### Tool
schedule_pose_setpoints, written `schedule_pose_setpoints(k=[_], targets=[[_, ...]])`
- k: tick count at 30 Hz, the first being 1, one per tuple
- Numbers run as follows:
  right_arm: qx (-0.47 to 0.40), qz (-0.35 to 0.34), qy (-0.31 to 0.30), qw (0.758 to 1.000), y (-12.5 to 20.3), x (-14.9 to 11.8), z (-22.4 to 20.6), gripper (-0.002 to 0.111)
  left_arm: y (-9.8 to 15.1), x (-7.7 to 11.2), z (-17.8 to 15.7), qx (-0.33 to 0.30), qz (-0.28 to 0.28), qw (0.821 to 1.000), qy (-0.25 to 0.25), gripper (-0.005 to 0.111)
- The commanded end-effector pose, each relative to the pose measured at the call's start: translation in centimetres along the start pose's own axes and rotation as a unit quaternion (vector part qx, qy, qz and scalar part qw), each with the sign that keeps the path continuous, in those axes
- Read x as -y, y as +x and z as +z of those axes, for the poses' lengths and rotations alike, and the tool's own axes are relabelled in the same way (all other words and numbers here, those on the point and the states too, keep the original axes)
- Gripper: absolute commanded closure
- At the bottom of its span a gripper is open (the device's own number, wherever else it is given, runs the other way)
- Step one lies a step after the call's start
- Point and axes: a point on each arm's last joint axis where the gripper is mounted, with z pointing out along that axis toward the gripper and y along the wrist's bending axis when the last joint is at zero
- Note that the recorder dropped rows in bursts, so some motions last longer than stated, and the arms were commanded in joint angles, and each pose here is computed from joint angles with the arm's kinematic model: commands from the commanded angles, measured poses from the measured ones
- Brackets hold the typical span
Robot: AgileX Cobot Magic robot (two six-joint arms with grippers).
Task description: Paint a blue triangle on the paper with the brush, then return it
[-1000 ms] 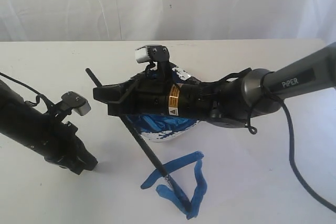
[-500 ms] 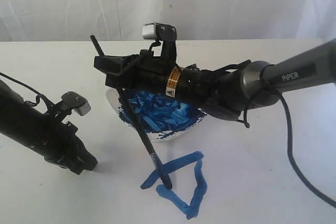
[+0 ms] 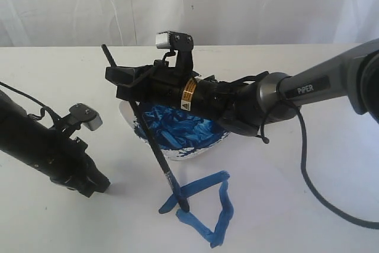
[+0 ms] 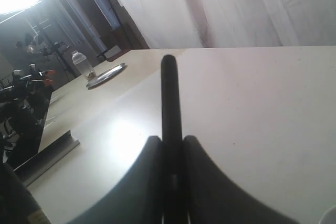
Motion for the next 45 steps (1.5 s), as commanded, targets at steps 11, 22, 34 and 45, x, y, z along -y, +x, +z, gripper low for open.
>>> schedule_pose_setpoints(k=[11,22,34,45], targets=[[0.038,0.022,0.005,0.999,-0.4,0.3,0.9,0.108,1.1,-0.2,0.6,-0.033,0.022,0.999,-0.006,0.107],[0.044,0.023,-0.001,0.999,0.1,1.0,1.7,0.108,1.1,-0.2,0.6,-0.033,0.022,0.999,-0.006,0.107],[0.021,0.017,-0.016,1.0,0.3,0.6,1.7,0.108,1.1,-0.2,0.6,-0.033,0.022,0.999,-0.006,0.107],[-0.02,-0.004,-0.022,1.0,-0.9,-0.6,1.6,0.108,1.1,-0.2,0.6,-0.033,0.021,0.999,-0.006,0.107]])
